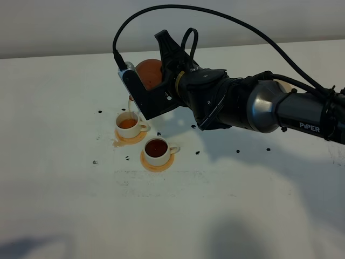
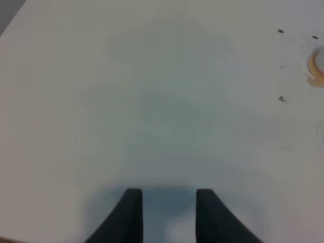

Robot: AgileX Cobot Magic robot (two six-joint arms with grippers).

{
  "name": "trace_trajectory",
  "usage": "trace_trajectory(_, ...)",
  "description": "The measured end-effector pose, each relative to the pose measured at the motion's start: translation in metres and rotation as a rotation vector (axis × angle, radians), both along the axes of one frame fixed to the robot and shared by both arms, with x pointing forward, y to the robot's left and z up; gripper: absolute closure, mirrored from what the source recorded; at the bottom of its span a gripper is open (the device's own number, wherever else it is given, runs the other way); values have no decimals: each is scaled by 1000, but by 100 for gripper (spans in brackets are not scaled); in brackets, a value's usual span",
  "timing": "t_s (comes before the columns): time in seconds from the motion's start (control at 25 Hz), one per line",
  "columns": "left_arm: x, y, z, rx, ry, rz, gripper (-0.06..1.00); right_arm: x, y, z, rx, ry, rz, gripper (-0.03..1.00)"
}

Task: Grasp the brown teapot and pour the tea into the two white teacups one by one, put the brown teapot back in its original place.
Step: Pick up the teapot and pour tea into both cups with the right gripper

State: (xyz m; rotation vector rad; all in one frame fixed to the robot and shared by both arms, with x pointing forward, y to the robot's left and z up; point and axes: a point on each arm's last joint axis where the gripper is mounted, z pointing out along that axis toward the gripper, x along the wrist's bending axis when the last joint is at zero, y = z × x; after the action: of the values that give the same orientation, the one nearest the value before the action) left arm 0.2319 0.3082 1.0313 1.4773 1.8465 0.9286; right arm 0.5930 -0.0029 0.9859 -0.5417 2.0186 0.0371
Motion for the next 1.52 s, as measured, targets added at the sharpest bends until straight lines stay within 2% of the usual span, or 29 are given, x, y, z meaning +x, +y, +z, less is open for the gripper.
trace_trajectory(1.52,0,0,0,0,0,0,69,2,1,3,-63,-62,52,87)
